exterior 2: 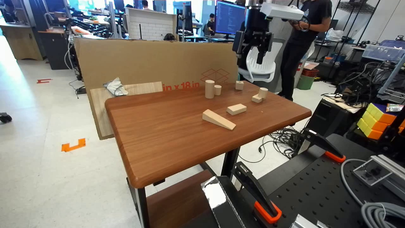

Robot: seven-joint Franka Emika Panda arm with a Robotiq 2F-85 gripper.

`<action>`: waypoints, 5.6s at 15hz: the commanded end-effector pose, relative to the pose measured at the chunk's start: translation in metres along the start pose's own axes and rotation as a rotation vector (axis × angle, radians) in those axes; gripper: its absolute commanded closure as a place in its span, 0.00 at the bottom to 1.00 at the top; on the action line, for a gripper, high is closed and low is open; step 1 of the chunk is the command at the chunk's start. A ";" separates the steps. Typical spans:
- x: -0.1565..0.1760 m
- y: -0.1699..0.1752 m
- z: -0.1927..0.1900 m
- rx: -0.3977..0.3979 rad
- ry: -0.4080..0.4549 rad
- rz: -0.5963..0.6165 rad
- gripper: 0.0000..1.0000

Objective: Put the square block on the cylindrical block

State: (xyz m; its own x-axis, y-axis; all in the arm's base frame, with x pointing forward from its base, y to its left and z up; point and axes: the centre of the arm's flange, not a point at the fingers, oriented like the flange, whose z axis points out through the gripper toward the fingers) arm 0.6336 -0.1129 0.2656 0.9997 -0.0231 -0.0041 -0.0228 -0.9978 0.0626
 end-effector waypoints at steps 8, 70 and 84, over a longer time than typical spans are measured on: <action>0.036 0.067 0.024 -0.013 0.068 0.258 0.00; -0.074 0.048 0.040 -0.020 -0.047 0.080 0.91; -0.063 0.041 0.048 -0.028 -0.012 0.064 0.91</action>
State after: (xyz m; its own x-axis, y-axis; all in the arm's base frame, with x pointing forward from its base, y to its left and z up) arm 0.5627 -0.1554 0.2262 0.9943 -0.1018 -0.0323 -0.0990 -0.9918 0.0802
